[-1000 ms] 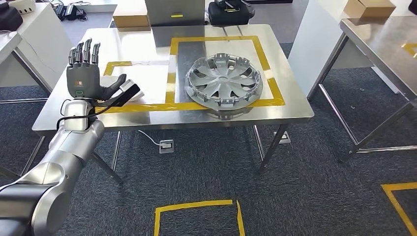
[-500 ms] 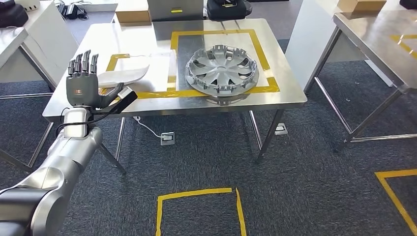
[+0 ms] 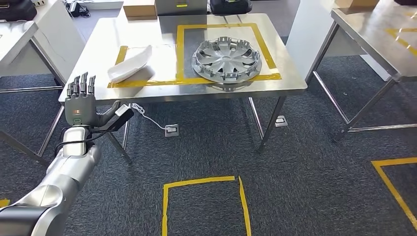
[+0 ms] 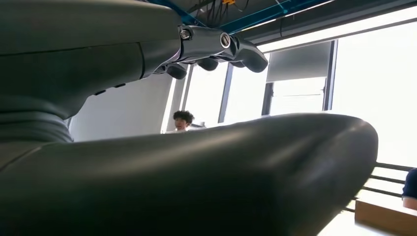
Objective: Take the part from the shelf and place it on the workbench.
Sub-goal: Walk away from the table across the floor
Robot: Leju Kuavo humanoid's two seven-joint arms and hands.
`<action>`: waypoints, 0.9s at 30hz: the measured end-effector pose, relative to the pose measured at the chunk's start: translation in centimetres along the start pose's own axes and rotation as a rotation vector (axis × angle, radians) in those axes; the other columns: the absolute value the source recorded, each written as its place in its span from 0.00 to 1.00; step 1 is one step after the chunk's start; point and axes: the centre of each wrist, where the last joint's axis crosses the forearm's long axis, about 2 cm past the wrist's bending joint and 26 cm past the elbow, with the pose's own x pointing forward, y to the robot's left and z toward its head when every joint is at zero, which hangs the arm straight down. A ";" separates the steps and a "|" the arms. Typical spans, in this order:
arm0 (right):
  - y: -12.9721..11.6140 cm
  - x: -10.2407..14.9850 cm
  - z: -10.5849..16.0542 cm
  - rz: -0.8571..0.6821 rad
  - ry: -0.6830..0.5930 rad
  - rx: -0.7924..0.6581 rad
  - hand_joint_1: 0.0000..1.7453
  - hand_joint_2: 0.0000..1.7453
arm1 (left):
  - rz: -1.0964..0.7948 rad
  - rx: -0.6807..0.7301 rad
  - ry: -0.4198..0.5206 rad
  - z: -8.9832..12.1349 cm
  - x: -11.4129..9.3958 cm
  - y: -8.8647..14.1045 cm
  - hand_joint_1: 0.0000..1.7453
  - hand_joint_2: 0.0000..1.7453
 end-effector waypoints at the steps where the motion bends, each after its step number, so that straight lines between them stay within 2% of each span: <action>1: 0.0 -0.1 0.0 0.001 0.005 0.000 0.00 0.00 | 0.000 -0.006 0.001 0.3 0.1 -0.2 0.00 0.00; 13: -0.1 0.4 -0.1 0.006 -0.005 0.003 0.00 0.00 | 0.009 -0.151 0.031 5.7 1.5 -3.8 0.00 0.00; 23: -0.2 0.1 -0.1 0.006 0.002 0.002 0.00 0.00 | 0.022 -0.311 0.123 11.2 1.5 -6.7 0.00 0.00; 27: -0.2 0.1 -0.1 0.002 -0.001 0.000 0.00 0.00 | 0.038 -0.361 0.183 12.3 1.4 -7.3 0.00 0.00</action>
